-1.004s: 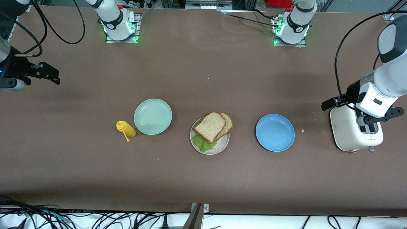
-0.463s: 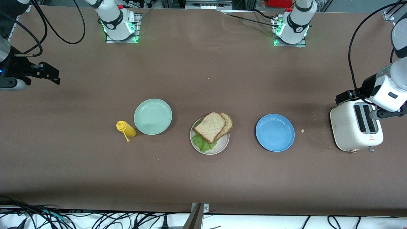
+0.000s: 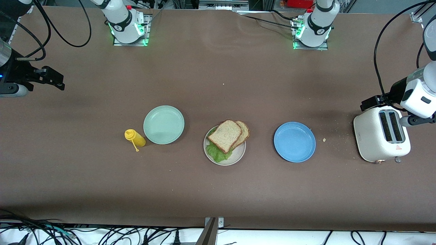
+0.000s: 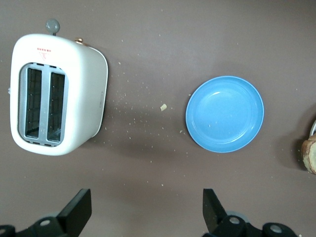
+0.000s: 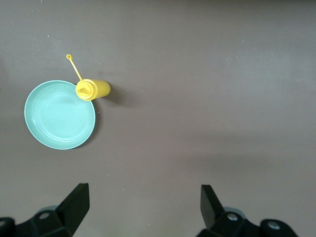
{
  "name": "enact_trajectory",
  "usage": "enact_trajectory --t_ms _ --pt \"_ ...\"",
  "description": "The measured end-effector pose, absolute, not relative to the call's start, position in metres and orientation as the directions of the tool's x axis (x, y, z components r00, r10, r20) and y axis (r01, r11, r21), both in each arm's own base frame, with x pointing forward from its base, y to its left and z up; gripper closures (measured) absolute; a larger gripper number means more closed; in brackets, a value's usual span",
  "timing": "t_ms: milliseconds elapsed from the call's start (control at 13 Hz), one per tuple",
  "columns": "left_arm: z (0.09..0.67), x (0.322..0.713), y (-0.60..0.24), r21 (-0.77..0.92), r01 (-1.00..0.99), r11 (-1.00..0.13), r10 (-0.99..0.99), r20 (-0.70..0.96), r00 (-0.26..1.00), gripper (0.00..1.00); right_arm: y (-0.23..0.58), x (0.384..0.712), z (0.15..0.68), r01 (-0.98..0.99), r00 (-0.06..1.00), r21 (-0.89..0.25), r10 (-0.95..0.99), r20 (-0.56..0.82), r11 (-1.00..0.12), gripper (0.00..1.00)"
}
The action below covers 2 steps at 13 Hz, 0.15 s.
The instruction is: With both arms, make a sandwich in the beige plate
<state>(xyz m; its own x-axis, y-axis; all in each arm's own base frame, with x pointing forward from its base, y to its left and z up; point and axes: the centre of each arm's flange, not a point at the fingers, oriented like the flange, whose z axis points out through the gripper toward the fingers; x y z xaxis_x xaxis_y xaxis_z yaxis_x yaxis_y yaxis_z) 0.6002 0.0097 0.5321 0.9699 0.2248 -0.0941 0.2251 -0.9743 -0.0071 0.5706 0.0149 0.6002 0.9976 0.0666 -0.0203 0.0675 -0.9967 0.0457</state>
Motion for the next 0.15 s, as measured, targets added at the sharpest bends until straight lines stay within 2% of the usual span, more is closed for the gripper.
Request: enact_trajectory --t_ms 154 --pt "0.5289 0.5977 0.0117 -0.003 0.227 -0.974 0.226 -0.071 0.971 0.00 0.0150 0.5706 0.6002 0.068 0.998 0.046 0.067 -0.020 -0.997 0.00"
